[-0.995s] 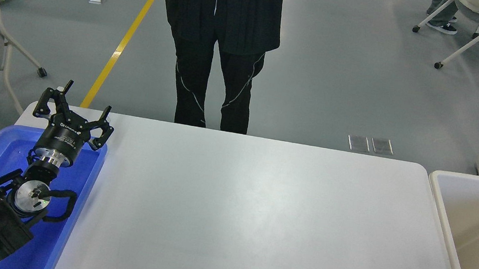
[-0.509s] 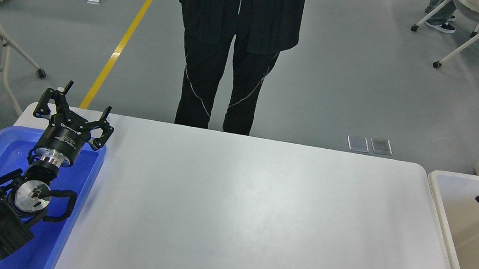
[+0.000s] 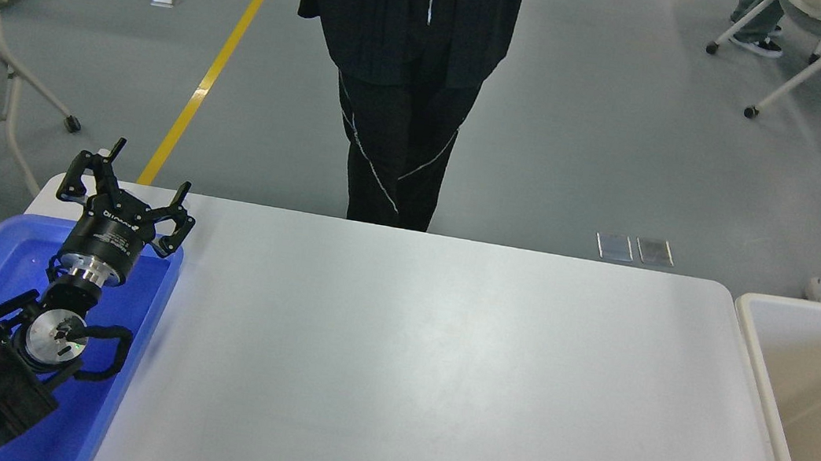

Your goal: Tidy desktop

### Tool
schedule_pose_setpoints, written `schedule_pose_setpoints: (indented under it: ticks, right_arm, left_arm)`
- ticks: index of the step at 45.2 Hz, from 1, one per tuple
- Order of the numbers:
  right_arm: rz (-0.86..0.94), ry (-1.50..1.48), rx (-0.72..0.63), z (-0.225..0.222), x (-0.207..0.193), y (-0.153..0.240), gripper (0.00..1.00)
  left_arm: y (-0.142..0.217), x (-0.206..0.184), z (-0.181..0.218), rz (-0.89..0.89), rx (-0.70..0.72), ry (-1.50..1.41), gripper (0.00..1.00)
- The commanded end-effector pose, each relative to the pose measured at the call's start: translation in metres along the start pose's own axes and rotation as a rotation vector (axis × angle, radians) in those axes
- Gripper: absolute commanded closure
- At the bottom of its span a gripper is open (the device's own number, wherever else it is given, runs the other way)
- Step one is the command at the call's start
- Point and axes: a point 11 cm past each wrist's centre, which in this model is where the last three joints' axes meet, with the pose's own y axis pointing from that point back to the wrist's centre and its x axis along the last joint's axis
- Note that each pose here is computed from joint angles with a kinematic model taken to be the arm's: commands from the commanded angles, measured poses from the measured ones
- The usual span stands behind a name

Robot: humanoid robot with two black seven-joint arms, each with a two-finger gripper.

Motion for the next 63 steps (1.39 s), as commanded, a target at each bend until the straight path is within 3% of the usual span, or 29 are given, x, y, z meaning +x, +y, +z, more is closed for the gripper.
schedule_pose_setpoints:
  ticks: [1,11,21,35,49,63]
  right_arm:
    - [0.008,-0.381,0.117,-0.031,0.006,0.012,0.0]
    - [-0.101,-0.487,0.066,0.029,-0.02,0.051,0.0]
    - [-0.392,-0.689,0.03,0.081,-0.046,0.099,0.0]
    - [-0.478,-0.777,-0.134,0.148,-0.08,0.14,0.0]
    - [-0.379,-0.793,-0.21,0.181,-0.075,0.141,0.0]
    - [-0.298,-0.936,-0.181,0.152,-0.107,0.104,0.0]
  left_arm:
    - [0.0,0.0,0.0,0.002,0.0,-0.001,0.0]
    - [0.0,0.0,0.0,0.001,0.0,0.0,0.0]
    - [0.0,0.0,0.0,0.001,-0.001,0.001,0.0]
    - [0.0,0.0,0.0,0.001,0.0,0.0,0.0]
    - [0.0,0.0,0.0,0.0,-0.001,0.002,0.0]
    - [0.0,0.0,0.0,0.0,-0.001,0.002,0.0]
